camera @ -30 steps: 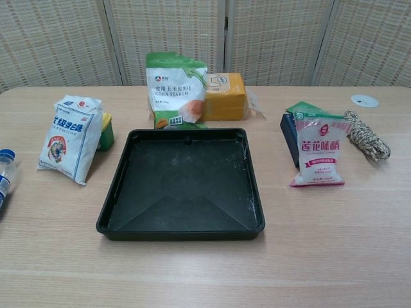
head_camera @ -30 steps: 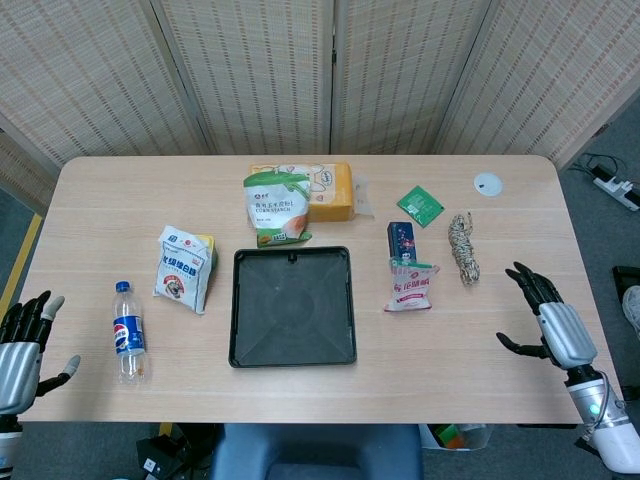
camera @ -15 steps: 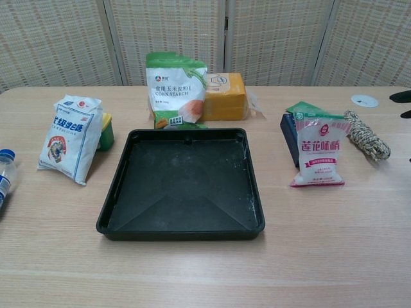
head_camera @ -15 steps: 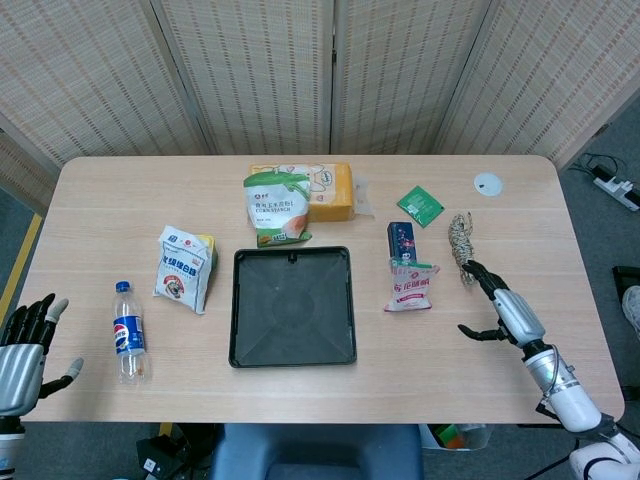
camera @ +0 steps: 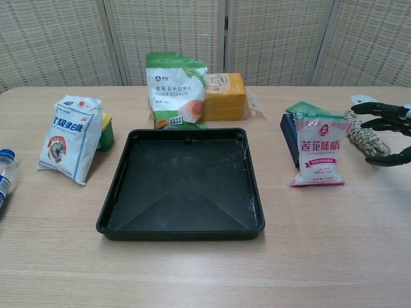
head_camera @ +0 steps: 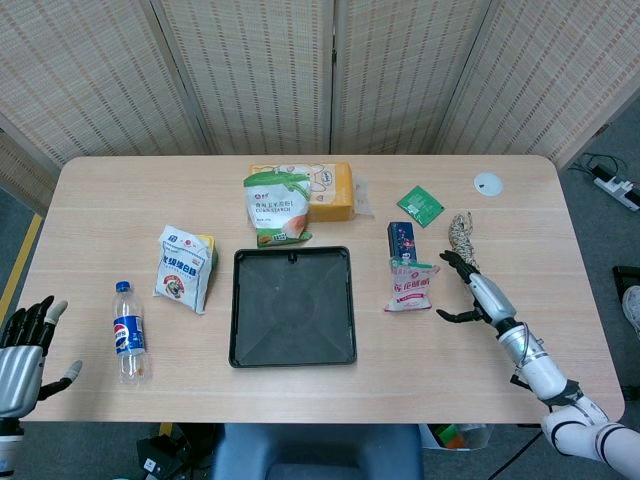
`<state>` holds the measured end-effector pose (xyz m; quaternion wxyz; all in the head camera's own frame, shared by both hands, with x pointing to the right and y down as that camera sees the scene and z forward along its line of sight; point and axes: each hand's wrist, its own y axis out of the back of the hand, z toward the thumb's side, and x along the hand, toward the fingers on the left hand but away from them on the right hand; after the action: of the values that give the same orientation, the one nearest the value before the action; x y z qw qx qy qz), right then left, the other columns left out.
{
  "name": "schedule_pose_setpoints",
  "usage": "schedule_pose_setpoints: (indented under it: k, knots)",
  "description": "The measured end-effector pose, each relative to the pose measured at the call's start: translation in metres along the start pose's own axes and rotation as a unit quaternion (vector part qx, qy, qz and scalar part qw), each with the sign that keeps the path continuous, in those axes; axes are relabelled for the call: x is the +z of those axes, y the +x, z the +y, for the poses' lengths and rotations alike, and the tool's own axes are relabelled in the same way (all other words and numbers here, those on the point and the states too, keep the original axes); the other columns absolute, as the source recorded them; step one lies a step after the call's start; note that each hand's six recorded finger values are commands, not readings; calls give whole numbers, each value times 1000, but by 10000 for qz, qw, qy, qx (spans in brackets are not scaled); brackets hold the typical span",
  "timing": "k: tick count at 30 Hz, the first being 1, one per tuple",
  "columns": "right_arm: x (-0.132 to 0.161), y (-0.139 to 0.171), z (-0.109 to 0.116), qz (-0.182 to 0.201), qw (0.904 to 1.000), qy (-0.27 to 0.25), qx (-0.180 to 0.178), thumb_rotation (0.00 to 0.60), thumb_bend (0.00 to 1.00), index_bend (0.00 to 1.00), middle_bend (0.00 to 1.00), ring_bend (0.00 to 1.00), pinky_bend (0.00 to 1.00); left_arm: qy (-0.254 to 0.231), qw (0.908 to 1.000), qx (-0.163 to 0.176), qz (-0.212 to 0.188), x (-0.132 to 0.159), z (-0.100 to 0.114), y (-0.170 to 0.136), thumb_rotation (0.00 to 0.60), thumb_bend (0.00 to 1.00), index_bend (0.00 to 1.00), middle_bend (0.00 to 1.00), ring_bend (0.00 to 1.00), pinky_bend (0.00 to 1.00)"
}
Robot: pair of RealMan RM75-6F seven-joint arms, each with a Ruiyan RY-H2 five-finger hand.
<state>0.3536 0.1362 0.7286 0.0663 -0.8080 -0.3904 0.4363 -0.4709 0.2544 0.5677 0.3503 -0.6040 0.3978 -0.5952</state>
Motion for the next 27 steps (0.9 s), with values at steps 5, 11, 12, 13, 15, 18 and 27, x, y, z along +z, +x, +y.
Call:
schedule_pose_setpoints:
  k: [5, 11, 12, 13, 15, 18, 27]
  knots:
    - [1, -17, -6, 2, 9999, -122, 115, 600, 268, 0, 1, 92, 0, 16, 10000, -48, 36, -1, -1, -1, 600, 324, 0, 44, 57, 0]
    - [6, -35, -19, 66, 9993, -107, 357, 600, 268, 0, 29, 109, 0, 27, 10000, -92, 27, 1, -1, 0, 600, 324, 0, 44, 57, 0]
    - [7, -37, -20, 81, 9992, -113, 384, 600, 268, 0, 35, 113, 0, 33, 9999, -107, 27, 1, -1, 0, 600, 324, 0, 44, 57, 0]
    - [8, -40, -23, 103, 9990, -114, 421, 600, 268, 0, 48, 123, 0, 37, 9999, -122, 36, 1, -1, 0, 600, 325, 0, 44, 57, 0]
    - [10, -44, -27, 140, 9986, -101, 494, 600, 269, 0, 70, 140, 0, 39, 9999, -126, 61, 0, 0, -1, 600, 325, 0, 44, 57, 0]
    - [12, -45, -34, 186, 9980, -116, 600, 600, 268, 2, 92, 151, 0, 30, 9999, -133, 96, -1, 0, -3, 600, 324, 0, 44, 56, 0]
    - [17, -37, -43, 456, 9956, -375, 734, 600, 268, 139, 195, 233, 14, 12, 9997, -202, 103, -1, -3, -3, 600, 324, 0, 40, 52, 0]
